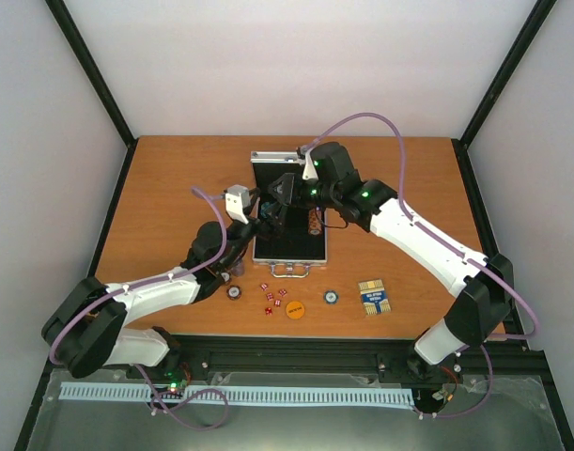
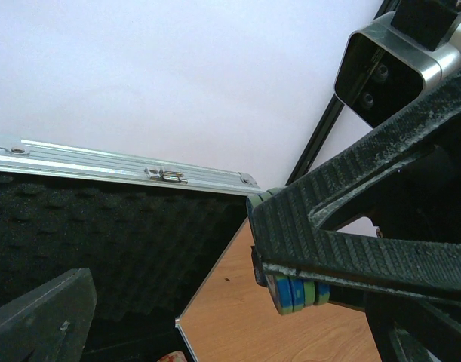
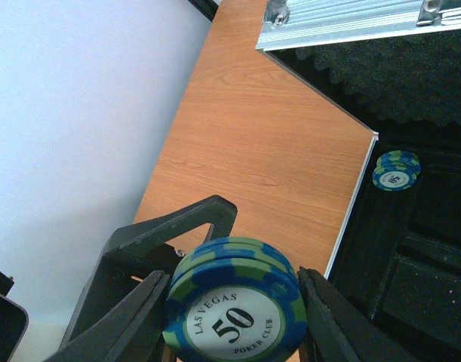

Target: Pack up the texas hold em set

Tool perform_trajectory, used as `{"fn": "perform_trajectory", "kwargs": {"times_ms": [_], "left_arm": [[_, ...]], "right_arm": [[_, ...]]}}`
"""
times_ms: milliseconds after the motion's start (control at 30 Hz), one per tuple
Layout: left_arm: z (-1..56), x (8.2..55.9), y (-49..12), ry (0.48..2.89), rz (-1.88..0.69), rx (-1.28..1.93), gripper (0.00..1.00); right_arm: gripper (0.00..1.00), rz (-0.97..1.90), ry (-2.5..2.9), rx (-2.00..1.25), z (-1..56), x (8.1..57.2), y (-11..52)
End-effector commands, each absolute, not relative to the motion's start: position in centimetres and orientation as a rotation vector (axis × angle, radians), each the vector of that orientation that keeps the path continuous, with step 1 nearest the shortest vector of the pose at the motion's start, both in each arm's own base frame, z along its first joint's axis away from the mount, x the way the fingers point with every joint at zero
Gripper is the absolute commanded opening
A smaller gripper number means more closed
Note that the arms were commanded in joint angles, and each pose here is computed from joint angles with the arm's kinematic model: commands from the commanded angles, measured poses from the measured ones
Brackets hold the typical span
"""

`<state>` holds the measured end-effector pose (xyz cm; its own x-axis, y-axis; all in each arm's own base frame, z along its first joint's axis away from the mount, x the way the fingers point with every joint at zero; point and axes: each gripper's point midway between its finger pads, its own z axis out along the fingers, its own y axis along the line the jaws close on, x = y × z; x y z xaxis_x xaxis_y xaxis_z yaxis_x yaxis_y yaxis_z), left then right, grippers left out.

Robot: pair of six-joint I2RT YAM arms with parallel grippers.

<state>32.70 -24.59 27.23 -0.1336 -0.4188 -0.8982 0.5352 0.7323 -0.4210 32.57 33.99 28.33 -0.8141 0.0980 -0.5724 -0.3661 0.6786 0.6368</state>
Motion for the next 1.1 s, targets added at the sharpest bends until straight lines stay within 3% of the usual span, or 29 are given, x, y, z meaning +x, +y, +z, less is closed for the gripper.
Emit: {"fn": "perform_trajectory", "kwargs": {"times_ms": [0, 600, 1067], "left_arm": [[37.7, 32.2, -21.1, 1.146, -0.882, -0.074, 1.00], [39.0, 24.0, -23.3, 0.877, -0.844, 0.417, 1.00], [38.8, 24.6, -23.1, 0.932, -0.897, 0.370, 1.00]], "right_arm": [[0.09, 0.947, 2.490, -0.222, 24.2, 30.2, 32.2], [0.09, 0.947, 2.478, -0.235, 24.6, 29.9, 31.9], [0.09, 0.942, 2.462, -0.233, 25.2, 30.1, 31.9]]}}
